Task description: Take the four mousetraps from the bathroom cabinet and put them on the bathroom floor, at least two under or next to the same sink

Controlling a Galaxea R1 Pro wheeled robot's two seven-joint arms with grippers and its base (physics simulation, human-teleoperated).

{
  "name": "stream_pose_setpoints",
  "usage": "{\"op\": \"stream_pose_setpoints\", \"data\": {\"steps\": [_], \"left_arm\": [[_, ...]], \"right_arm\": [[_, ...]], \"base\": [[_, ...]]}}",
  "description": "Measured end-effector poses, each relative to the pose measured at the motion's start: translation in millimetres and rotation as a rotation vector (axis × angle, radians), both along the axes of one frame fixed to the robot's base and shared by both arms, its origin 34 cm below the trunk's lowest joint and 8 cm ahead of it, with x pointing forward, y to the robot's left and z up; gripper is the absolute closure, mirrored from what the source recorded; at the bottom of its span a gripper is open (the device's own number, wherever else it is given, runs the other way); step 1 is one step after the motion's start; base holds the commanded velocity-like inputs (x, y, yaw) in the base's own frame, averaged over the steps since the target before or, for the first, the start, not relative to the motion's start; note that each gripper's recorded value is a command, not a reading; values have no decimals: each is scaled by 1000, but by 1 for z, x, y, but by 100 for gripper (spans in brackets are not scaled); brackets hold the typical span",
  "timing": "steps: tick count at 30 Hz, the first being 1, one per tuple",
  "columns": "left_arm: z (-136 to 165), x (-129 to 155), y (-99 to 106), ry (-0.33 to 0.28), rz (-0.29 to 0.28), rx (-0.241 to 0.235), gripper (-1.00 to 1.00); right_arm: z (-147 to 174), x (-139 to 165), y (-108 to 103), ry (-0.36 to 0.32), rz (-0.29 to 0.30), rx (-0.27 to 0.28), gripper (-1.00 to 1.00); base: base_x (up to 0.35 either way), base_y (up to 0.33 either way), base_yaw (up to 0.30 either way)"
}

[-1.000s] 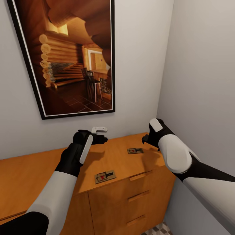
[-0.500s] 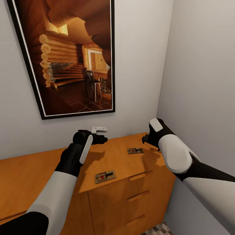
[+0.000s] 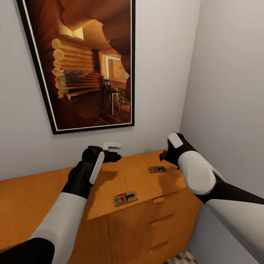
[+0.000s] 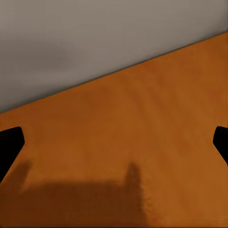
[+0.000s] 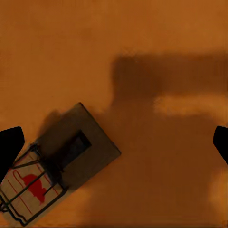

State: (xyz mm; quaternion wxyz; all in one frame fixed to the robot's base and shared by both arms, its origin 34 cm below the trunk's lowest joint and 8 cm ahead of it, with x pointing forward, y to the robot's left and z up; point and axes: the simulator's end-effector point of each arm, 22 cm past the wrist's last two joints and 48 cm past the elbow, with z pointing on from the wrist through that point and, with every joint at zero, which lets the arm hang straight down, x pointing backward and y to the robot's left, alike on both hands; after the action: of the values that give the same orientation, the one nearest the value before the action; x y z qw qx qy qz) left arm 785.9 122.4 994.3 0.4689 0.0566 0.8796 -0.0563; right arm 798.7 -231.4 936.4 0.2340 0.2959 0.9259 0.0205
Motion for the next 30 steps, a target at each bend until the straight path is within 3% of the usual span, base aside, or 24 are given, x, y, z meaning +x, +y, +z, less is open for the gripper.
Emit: {"op": "stream_pose_setpoints", "data": {"steps": [30], "left_arm": [[-2,0,0,4,0,1,-100]], "right_arm": [[0,0,0,-1,-1,0,-100]], "base": [[0,22,0]]}}
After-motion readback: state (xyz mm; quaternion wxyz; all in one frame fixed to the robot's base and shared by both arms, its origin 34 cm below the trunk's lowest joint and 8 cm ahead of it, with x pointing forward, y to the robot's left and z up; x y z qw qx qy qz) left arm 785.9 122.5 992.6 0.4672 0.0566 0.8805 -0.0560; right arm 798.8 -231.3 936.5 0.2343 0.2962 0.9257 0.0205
